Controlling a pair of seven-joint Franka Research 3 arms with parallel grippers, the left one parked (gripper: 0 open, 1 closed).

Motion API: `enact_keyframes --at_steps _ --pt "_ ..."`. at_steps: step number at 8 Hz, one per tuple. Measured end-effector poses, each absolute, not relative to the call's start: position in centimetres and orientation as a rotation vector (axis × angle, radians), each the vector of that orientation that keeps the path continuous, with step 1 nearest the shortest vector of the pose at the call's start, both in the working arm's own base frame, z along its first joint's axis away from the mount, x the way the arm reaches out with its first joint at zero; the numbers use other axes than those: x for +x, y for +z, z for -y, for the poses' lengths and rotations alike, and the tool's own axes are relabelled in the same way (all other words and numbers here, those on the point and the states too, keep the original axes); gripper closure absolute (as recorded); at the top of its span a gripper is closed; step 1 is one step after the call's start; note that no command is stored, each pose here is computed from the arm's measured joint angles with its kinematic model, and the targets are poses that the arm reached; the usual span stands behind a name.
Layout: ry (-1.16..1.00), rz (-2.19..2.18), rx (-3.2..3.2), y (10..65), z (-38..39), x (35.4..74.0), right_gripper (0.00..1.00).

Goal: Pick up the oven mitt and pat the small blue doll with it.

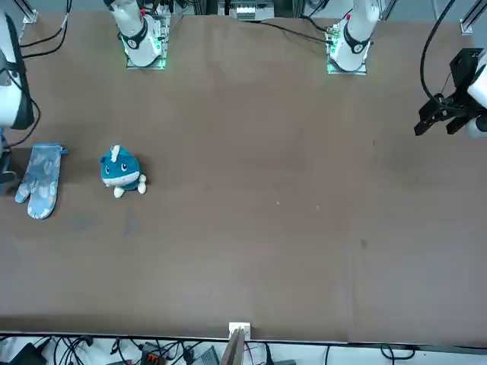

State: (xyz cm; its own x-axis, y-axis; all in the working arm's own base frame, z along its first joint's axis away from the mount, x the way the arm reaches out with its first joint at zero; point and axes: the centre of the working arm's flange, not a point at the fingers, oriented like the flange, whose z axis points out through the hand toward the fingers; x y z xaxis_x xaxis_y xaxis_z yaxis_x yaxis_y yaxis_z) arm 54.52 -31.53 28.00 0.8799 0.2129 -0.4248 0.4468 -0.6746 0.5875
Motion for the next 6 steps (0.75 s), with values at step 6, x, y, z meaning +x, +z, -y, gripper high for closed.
enact_keyframes --at_steps 6 --pt "-0.472 -0.557 2.352 20.5 23.7 54.2 0.75"
